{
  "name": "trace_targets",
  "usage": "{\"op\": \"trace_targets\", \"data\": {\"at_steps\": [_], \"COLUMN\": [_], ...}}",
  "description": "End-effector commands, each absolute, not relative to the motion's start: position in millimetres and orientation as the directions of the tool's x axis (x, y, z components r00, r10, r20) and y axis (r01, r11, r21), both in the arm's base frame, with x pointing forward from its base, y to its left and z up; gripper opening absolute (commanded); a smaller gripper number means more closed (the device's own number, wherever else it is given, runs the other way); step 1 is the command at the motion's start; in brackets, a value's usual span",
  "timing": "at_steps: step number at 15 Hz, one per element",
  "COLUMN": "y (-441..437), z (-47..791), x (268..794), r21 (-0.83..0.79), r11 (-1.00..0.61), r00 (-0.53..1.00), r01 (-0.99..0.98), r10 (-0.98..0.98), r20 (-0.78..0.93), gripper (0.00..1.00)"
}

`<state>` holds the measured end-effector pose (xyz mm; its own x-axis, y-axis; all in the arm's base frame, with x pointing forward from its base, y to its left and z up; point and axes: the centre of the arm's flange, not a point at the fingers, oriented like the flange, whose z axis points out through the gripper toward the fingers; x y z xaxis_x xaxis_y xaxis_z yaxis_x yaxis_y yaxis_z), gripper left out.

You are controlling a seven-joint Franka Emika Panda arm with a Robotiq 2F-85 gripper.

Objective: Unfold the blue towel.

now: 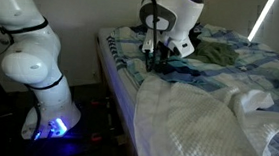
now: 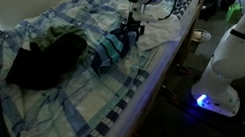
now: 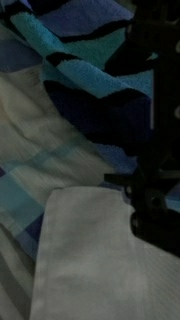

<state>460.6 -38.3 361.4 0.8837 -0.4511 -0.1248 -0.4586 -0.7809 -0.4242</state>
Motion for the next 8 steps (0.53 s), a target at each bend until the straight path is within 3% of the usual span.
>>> {"op": "trace_targets", "data": {"at_steps": [1, 6, 7, 8], "y": [-38, -48, -50, -51], "z": [347, 335, 333, 332], "x": [470, 478, 479, 479], "r21": [-0.472, -0.517, -0.519, -0.519], "r11": [-0.671, -0.571, -0.564, -0.561], "r00": [0.805, 0.723, 0.713, 0.706], "r01": [-0.572, -0.637, -0.642, -0.645], "r10": [-0.568, -0.676, -0.688, -0.697], "r20": [-0.170, -0.145, -0.134, -0.123], "gripper": [1.00, 1.00, 0.75, 0.72]}}
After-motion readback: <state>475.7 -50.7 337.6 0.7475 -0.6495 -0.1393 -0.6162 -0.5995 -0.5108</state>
